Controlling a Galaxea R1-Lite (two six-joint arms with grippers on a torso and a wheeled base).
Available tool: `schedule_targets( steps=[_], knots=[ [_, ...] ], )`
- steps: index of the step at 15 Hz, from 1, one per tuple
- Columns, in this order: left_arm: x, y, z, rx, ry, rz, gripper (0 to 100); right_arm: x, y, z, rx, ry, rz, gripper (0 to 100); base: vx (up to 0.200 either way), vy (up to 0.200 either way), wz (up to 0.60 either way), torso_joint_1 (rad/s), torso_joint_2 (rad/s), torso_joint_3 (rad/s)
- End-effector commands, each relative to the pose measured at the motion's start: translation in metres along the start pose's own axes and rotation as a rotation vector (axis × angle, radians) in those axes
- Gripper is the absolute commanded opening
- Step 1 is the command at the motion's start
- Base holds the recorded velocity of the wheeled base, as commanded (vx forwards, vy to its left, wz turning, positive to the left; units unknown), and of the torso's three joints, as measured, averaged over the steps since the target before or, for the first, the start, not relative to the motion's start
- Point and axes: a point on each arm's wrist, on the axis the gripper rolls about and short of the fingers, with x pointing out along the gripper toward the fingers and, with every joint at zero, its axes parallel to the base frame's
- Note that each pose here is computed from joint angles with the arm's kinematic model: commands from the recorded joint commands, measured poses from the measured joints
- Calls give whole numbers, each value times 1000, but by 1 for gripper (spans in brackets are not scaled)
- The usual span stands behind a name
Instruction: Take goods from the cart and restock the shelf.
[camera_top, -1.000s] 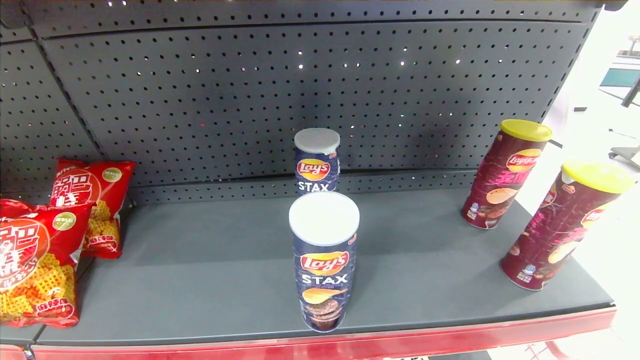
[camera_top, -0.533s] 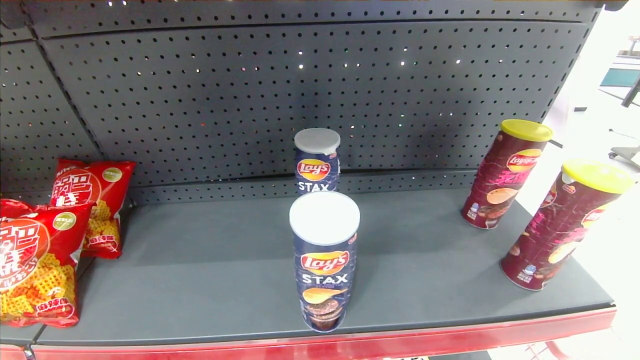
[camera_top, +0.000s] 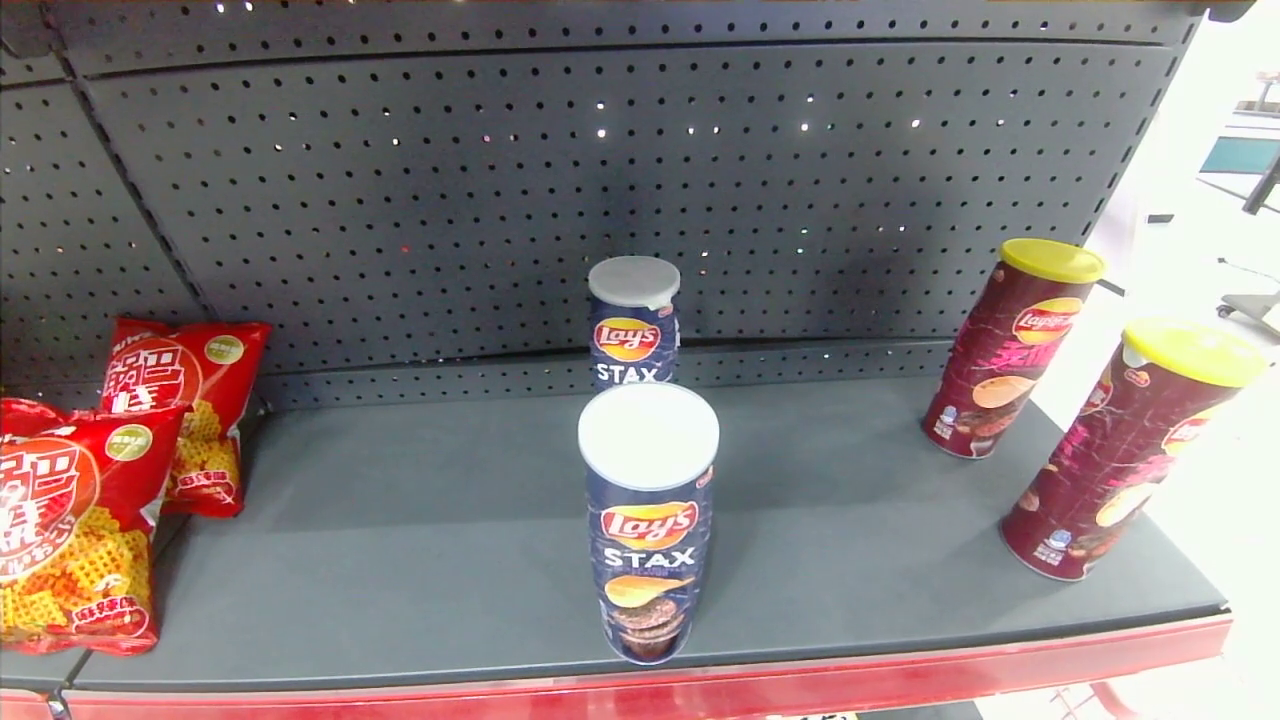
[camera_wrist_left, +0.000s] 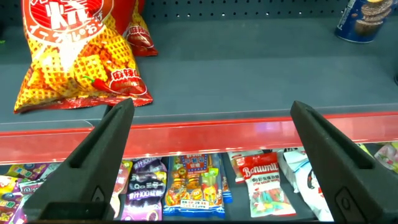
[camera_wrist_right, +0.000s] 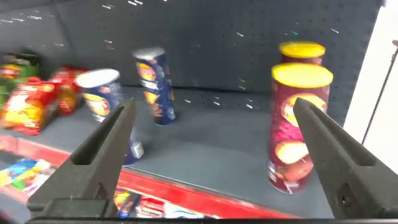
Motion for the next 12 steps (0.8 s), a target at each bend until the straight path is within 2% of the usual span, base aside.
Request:
schedule_targets(
  steps=[1,6,12],
  knots=[
    [0,0,0,-1,1,0,100,-5,1,-22,-36,24,-52,100,0,0,0,0,0,0],
    [0,0,0,-1,1,0,100,-8,-4,-64,-126,122,-99,100,0,0,0,0,0,0],
    [0,0,0,-1,1,0,100,-17,-8,-98,-130,147,-206,100,0,0,0,0,0,0]
  ],
)
